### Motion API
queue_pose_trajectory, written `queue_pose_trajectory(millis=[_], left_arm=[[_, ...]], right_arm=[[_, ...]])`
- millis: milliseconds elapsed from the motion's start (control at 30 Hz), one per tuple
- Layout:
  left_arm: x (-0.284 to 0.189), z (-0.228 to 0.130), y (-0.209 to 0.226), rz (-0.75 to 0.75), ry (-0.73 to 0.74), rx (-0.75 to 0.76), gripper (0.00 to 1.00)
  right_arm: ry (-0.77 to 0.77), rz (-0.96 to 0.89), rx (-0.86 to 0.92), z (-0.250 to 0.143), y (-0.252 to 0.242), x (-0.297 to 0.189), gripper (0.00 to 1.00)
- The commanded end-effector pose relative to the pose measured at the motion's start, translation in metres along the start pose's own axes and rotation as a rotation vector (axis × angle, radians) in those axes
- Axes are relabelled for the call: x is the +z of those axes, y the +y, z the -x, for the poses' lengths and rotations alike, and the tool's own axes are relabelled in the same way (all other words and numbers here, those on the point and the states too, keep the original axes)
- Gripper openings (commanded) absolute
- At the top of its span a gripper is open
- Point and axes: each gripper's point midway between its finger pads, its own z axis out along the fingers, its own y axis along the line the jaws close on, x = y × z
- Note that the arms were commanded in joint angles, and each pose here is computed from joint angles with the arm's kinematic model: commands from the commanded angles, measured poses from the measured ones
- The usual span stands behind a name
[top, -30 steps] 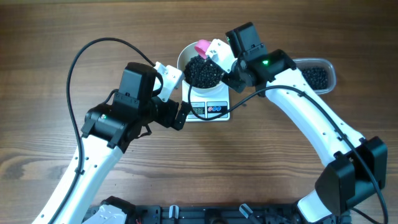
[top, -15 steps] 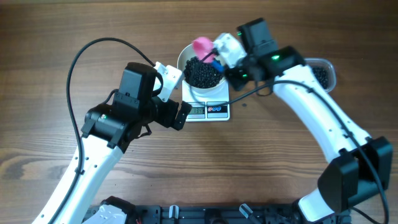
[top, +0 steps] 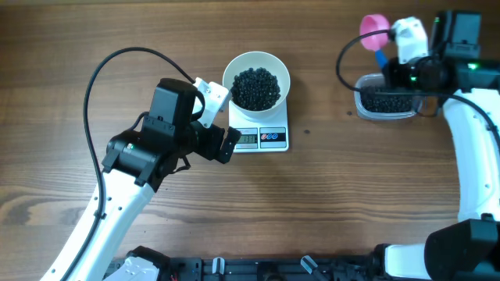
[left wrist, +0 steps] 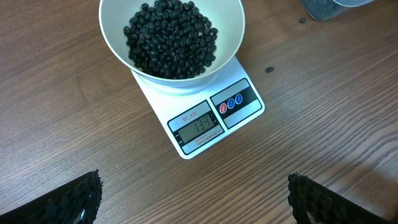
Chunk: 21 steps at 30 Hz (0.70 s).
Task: Scoop item into bowl and weigh 150g on scale
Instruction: 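Return the empty scoop right to the bean tub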
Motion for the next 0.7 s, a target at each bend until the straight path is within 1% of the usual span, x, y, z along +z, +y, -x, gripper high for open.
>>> queue_pose_trajectory(millis=[0,133,200,267,333,500,567,667], left_arm=[[-0.003,0.007,-0.004,-0.018,-0.017,0.001,1.00],[-0.003,0.007,-0.004,-0.018,-0.017,0.001,1.00],[-0.003,0.007,-0.004,-0.017,-0.017,0.001,1.00],[-0.003,0.007,-0.004,-0.017,-0.017,0.001,1.00],[-0.003,0.007,-0.004,-0.017,-0.017,0.001,1.00],[-0.003,0.007,-0.004,-0.017,-0.017,0.001,1.00],[-0.003,0.007,-0.004,-0.017,-0.017,0.001,1.00],[-0.003,0.007,-0.004,-0.017,-0.017,0.001,1.00]], right_arm=[[-0.053,-0.025,-0.023,0.011,-0.012,-0.012,0.04],[-0.058,-0.034,-0.205,0.012,-0.013,-0.012,0.04],[-0.032,-0.076,-0.273,0.009,-0.020,-0.012,0.04],[0.016,-0.143,-0.263,0.002,-0.032,-0.013,0.04],[0.109,-0.191,-0.254,-0.017,-0.040,-0.016,0.04],[0.318,-0.219,-0.247,-0.062,-0.044,-0.025,0.04],[0.355,-0.180,-0.243,-0.073,-0.036,-0.027,0.04],[0.361,-0.166,-0.234,-0.075,-0.034,-0.026,0.04]])
